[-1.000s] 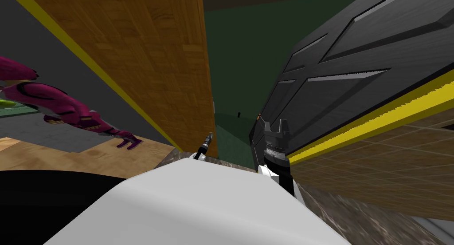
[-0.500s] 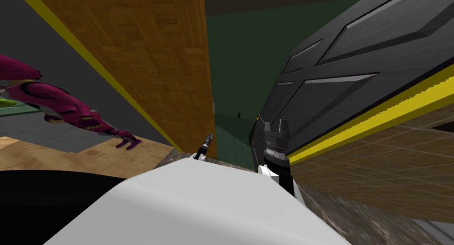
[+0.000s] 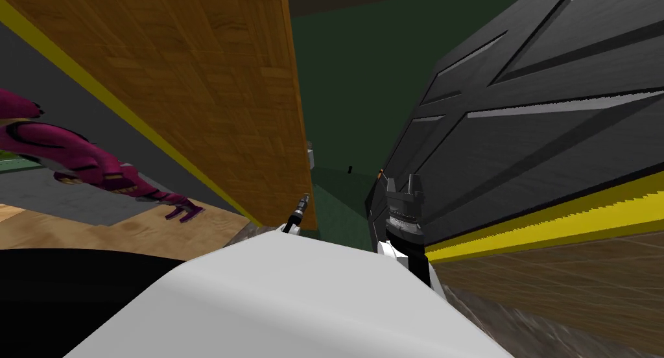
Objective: Push the door open
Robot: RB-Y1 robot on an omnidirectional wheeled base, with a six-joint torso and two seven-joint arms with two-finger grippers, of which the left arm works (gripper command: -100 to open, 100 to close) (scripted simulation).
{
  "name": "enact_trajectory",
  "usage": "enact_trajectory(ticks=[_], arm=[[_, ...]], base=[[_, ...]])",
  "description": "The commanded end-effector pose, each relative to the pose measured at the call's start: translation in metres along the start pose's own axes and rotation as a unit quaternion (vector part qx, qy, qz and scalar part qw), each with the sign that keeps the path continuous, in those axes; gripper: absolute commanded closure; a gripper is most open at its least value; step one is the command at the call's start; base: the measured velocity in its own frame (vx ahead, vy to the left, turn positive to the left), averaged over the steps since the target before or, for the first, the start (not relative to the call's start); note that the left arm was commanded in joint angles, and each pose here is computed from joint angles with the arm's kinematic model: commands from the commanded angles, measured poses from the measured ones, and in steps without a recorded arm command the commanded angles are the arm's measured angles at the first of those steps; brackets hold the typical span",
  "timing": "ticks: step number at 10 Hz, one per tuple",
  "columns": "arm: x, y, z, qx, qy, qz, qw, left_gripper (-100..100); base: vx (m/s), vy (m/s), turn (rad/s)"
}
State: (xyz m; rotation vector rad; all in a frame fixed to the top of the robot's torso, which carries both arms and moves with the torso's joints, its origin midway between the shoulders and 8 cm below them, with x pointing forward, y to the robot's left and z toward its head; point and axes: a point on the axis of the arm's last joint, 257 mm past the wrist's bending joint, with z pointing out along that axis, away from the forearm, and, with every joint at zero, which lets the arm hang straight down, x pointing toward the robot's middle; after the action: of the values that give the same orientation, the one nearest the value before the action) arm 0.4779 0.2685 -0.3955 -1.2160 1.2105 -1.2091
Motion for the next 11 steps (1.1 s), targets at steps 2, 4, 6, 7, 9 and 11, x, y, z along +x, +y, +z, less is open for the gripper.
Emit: enact_trajectory(ticks=[2,4,6,7,9,11], arm=[[-0.021,-0.003,-0.0016,0.002,-0.022,0.003,0.9998,100],[-0.034,-0.003,-0.0028,0.002,-0.037,0.003,0.9993,100],[-0.047,-0.003,-0.0045,0.002,-0.053,0.003,0.9986,100],[-0.054,-0.003,-0.0055,0.002,-0.061,0.003,0.9982,100],[-0.068,-0.003,-0.0078,0.002,-0.077,0.003,0.997,100],[-0.081,-0.003,-0.0105,0.002,-0.093,0.003,0.9956,100]], base=[[0.2,-0.047,0.054],[0.211,-0.071,0.049],[0.174,-0.042,0.059],[0.205,-0.076,0.058],[0.197,-0.06,0.079],[0.209,-0.06,0.06]])
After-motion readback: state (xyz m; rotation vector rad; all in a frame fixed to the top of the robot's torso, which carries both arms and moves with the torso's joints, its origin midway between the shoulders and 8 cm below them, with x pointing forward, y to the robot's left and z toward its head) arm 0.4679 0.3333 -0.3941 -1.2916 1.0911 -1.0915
